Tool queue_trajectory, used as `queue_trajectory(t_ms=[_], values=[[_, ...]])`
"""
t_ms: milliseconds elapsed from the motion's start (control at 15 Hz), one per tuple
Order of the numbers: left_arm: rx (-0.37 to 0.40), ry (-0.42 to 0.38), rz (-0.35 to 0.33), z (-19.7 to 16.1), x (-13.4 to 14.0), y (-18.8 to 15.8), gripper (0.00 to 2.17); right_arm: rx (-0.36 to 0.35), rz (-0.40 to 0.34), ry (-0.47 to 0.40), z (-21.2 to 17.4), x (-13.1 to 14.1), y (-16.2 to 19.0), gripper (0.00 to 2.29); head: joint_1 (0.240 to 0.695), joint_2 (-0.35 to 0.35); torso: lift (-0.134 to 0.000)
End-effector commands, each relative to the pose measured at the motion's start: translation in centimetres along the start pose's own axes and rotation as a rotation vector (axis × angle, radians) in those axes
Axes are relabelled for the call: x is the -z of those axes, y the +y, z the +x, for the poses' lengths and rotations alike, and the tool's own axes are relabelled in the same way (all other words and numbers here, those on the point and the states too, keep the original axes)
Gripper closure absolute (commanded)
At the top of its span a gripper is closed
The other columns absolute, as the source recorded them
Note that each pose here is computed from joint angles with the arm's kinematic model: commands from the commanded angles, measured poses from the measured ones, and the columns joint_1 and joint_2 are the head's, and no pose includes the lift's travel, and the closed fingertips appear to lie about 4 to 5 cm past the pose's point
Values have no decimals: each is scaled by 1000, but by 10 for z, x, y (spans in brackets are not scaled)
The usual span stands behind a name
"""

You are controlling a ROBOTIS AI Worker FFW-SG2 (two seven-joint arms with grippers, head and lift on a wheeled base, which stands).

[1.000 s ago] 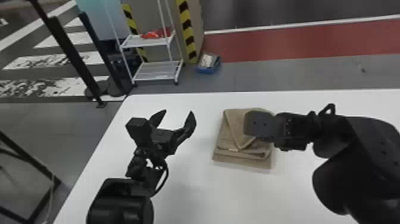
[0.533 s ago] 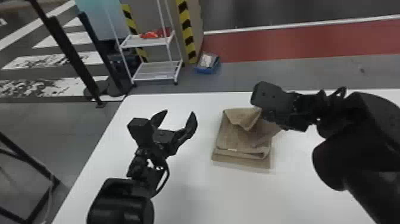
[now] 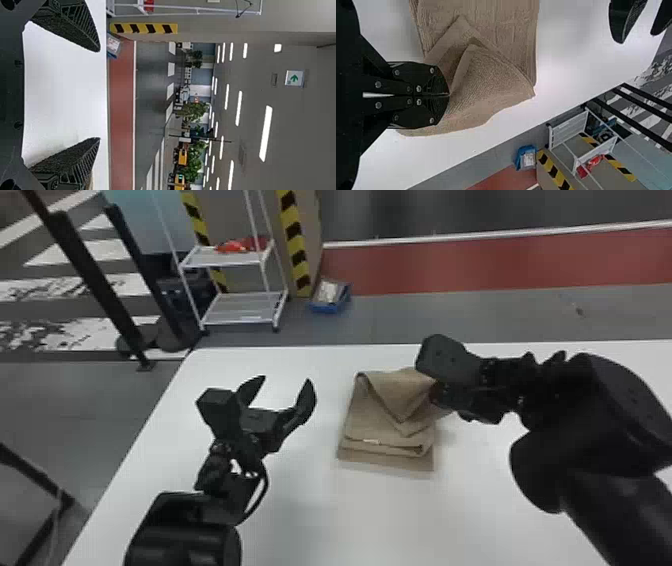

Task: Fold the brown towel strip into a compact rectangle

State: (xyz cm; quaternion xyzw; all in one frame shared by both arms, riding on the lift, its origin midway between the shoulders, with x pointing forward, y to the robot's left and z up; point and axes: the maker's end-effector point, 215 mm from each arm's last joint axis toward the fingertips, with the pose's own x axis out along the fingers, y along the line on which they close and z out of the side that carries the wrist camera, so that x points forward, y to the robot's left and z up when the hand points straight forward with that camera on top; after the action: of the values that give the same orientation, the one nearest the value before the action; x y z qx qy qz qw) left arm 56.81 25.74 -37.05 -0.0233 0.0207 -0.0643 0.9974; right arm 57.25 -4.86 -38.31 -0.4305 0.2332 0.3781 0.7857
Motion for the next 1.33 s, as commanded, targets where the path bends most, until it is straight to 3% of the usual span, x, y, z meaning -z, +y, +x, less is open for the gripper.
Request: queue_trajectory(t_ms=[0, 400, 600, 667, 867, 1267], values=[[2, -1, 2, 0, -1, -1, 83, -27, -18, 18, 8, 5, 15, 1504, 695, 196, -123], [3, -2, 2, -3, -1, -2, 83, -38, -39, 52, 12, 9, 24, 1436, 695, 203, -123], [0, -2, 1, -3, -1, 0, 83, -32, -77, 18, 6, -2, 25, 441, 695, 206, -123], [0, 0, 2, -4, 0, 0, 83, -31, -100, 23, 7, -4, 26, 367, 695, 208, -123], [-9, -1, 3, -8, 0, 5, 83, -45, -166, 52, 13, 4, 36, 367, 695, 216, -123], [-7, 2, 1, -10, 2, 4, 83, -67, -189, 47, 18, 4, 44, 370, 695, 224, -123]])
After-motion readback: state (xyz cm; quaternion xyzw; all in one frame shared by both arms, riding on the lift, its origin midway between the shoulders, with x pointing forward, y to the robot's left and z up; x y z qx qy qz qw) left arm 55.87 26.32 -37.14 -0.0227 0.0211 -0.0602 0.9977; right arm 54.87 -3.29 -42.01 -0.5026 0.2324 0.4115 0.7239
